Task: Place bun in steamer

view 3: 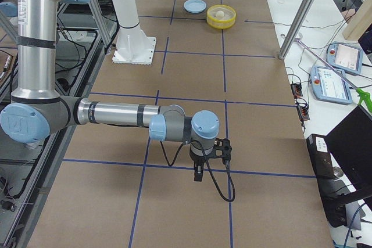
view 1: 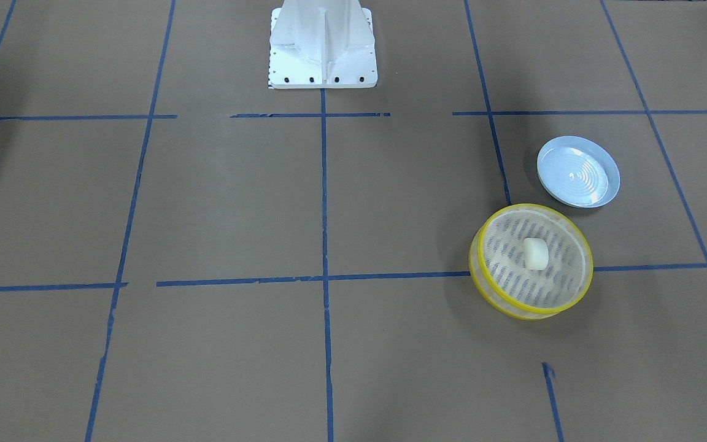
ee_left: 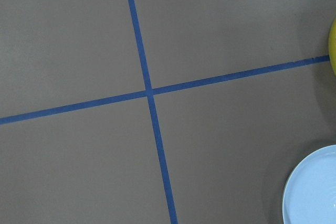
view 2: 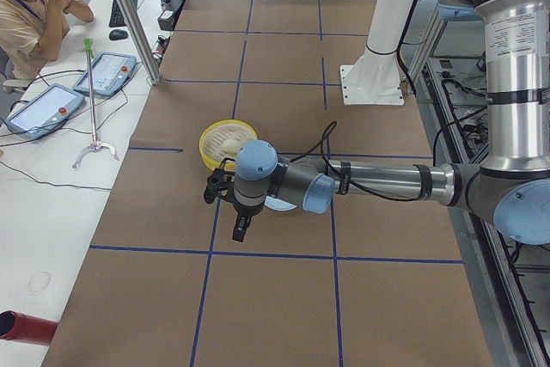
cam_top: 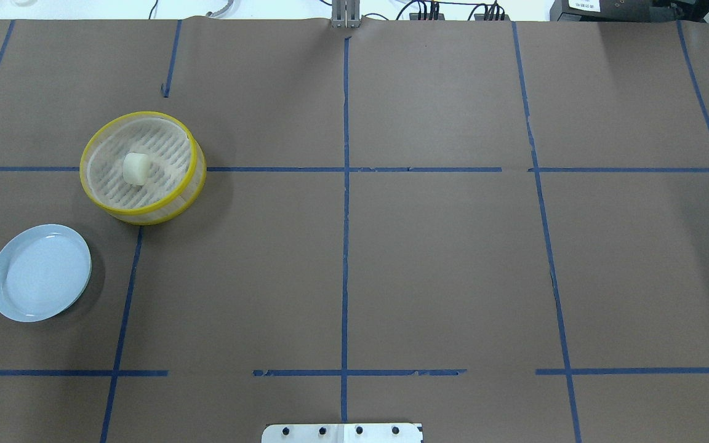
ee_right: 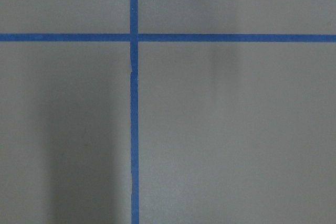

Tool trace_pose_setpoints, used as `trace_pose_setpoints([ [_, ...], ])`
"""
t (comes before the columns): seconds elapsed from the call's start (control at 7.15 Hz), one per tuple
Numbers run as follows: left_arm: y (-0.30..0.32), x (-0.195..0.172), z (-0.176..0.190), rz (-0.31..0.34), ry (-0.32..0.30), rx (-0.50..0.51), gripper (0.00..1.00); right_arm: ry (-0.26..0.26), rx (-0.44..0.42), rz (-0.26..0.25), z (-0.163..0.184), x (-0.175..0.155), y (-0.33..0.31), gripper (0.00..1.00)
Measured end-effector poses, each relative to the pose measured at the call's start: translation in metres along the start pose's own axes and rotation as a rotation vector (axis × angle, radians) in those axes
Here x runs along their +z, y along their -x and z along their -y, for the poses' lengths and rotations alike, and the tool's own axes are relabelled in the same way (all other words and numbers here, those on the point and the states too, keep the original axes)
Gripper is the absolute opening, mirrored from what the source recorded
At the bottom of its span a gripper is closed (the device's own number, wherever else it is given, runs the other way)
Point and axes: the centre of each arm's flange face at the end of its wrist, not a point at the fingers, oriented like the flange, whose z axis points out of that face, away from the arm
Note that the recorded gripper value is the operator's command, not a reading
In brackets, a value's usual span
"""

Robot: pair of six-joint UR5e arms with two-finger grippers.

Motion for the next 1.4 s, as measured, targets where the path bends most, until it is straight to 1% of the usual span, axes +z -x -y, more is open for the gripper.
trace_pose_setpoints([
  [0.28, 0.006, -0.001, -0.002, 0.003, 0.040, -0.026, 0.94, 0.000, 0.000, 0.000, 0.000, 0.000, 0.000, 1.00],
  [0.42, 0.012, -0.003, 0.000, 0.005, 0.079, -0.043, 1.00, 0.000, 0.000, 0.000, 0.000, 0.000, 0.000, 1.00],
  [0.56, 0.016, -0.011, 0.006, 0.006, 0.107, -0.074, 1.00, 0.000, 0.000, 0.000, 0.000, 0.000, 0.000, 1.00],
  [0.7, 0.019, -0.019, 0.008, 0.007, 0.121, -0.102, 1.00, 0.000, 0.000, 0.000, 0.000, 0.000, 0.000, 1.00],
  [0.98, 0.023, -0.022, 0.007, 0.013, 0.131, -0.118, 1.00, 0.000, 0.000, 0.000, 0.000, 0.000, 0.000, 1.00],
  [1.4, 0.027, -0.018, 0.014, 0.015, 0.126, -0.113, 1.00, 0.001, 0.000, 0.000, 0.000, 0.000, 0.000, 1.00],
])
